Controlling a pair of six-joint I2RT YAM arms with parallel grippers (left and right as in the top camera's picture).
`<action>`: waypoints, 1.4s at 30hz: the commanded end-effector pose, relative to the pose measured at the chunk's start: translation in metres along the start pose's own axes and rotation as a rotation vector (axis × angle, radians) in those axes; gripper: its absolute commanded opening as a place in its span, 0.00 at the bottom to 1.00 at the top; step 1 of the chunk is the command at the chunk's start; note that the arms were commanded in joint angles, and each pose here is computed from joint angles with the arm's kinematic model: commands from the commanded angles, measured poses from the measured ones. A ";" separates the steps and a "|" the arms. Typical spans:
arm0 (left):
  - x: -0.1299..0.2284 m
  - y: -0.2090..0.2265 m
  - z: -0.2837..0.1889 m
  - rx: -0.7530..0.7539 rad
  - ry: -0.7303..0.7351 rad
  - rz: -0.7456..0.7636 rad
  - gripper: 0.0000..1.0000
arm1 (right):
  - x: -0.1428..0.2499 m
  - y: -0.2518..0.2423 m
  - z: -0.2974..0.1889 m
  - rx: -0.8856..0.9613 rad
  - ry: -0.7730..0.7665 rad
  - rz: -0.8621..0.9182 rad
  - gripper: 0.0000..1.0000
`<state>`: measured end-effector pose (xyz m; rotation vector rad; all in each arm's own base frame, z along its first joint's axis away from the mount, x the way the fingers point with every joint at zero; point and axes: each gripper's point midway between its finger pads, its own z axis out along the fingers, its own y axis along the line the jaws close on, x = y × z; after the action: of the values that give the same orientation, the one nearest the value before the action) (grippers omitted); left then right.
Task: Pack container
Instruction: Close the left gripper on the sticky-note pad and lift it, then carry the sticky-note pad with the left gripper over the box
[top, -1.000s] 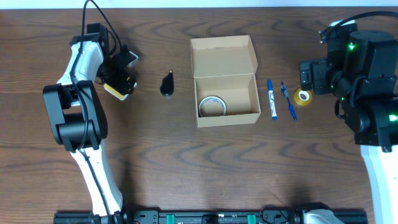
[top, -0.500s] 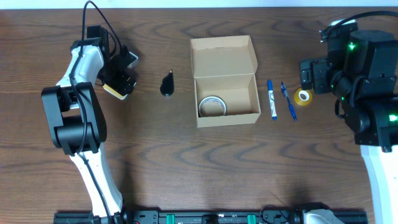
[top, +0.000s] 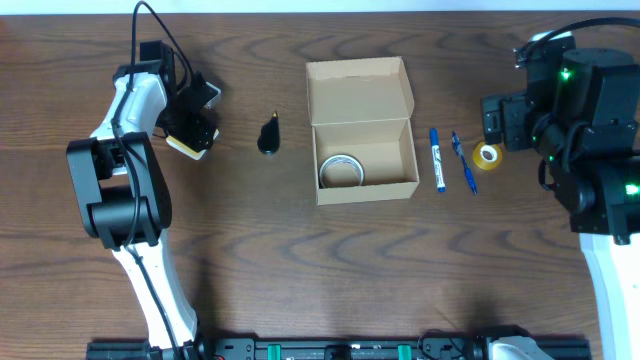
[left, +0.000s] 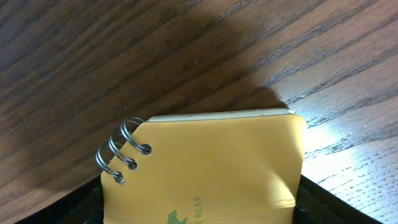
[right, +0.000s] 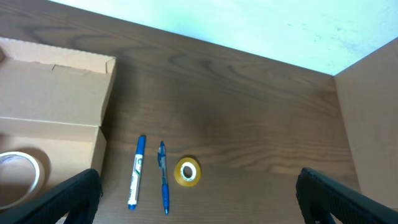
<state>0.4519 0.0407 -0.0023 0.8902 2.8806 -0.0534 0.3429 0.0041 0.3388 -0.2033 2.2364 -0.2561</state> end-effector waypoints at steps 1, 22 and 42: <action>0.013 -0.004 0.018 0.027 0.058 -0.033 0.81 | -0.007 -0.002 -0.006 0.009 -0.021 0.000 0.99; 0.002 0.010 0.001 -0.031 0.034 -0.069 0.75 | -0.007 -0.002 -0.006 0.009 -0.021 0.000 0.99; -0.031 0.030 -0.041 -0.125 -0.023 -0.072 0.77 | -0.005 -0.001 -0.003 0.007 -0.011 -0.002 0.99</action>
<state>0.4794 0.0543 0.0371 0.7628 2.8727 0.0754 0.3427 0.0041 0.3386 -0.2035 2.2375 -0.2562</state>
